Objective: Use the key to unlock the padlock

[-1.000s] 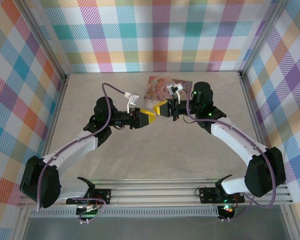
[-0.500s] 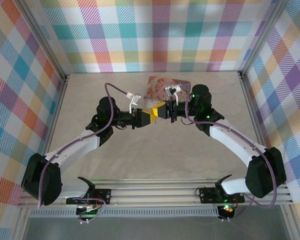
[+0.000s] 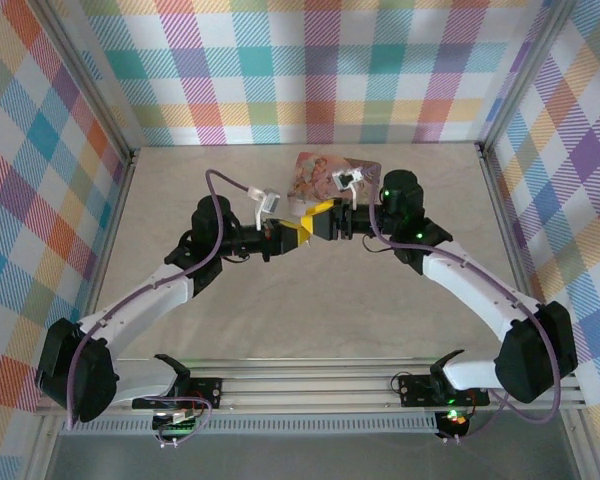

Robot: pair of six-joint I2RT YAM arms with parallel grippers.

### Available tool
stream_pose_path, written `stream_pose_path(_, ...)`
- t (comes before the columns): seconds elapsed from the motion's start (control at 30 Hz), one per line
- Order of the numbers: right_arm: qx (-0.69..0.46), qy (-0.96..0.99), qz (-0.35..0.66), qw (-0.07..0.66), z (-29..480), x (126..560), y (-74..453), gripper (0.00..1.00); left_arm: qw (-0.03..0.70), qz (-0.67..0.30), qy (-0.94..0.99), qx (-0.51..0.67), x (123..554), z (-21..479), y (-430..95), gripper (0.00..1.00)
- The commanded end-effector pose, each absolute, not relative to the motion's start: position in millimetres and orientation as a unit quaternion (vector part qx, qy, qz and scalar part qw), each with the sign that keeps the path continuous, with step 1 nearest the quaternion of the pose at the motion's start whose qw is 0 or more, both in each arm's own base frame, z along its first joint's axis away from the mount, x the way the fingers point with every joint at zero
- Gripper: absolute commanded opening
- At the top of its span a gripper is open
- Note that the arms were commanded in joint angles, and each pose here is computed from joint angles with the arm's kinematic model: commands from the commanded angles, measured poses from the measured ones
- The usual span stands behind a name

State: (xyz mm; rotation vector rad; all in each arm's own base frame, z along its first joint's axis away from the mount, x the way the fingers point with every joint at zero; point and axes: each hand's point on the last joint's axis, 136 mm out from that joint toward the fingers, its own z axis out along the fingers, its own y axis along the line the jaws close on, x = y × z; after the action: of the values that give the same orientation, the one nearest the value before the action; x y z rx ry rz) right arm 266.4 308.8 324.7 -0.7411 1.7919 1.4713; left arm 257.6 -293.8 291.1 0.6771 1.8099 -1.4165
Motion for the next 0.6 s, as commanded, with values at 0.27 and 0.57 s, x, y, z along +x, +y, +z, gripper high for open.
stream_pose_path(0.27, -0.308, 0.714, 0.561, 0.285, 325.3, 249.2, 308.4, 0.50, 0.312, -0.544, 0.707, 0.327, 232.2, 288.3, -292.3, 0.00)
stream_pose_path(0.57, -0.318, 0.710, 0.569, 0.265, 315.1, 240.7, 308.8, 0.47, 0.291, -0.570, 0.692, 0.334, 225.3, 300.1, -295.9, 0.00)
